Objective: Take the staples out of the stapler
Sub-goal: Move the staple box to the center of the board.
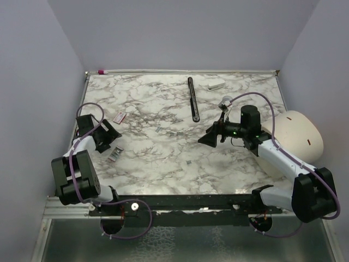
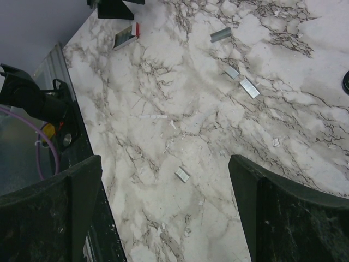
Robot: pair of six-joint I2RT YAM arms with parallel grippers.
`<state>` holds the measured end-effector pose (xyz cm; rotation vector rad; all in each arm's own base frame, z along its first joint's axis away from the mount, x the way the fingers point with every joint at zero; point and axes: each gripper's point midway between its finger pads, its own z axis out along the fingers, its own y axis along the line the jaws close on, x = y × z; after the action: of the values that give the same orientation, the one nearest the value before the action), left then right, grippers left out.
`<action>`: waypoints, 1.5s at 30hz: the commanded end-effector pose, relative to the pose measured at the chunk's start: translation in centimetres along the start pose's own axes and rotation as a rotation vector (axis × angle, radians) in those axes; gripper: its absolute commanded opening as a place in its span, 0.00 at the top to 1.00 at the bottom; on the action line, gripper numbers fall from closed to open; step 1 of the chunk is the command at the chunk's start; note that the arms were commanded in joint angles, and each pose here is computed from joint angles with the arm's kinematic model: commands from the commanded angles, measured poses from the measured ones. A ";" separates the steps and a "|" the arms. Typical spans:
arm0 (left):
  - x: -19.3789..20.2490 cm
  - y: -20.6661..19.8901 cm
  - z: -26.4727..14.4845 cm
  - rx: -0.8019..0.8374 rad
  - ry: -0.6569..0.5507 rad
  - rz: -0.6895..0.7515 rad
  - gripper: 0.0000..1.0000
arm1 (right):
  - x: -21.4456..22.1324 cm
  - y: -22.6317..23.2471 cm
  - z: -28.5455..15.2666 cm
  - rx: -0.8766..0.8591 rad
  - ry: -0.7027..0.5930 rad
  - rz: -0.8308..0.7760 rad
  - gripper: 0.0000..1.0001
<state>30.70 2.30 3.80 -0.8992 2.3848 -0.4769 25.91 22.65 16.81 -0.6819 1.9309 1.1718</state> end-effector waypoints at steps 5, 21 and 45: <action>3.3 -1.4 -0.6 0.073 0.107 -0.015 0.20 | -0.4 0.6 0.2 -0.041 -0.014 -0.016 0.00; 1.5 -2.9 -4.8 -0.047 -0.029 0.092 0.17 | 0.0 0.6 0.2 -0.046 -0.006 -0.007 0.00; 4.7 2.7 -2.9 -0.177 0.104 -0.173 0.11 | 0.0 0.5 0.4 -0.052 -0.004 -0.004 0.00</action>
<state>24.77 1.77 3.82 -1.1788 2.4716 -0.3550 25.77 22.90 16.62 -0.6896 1.9298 1.2019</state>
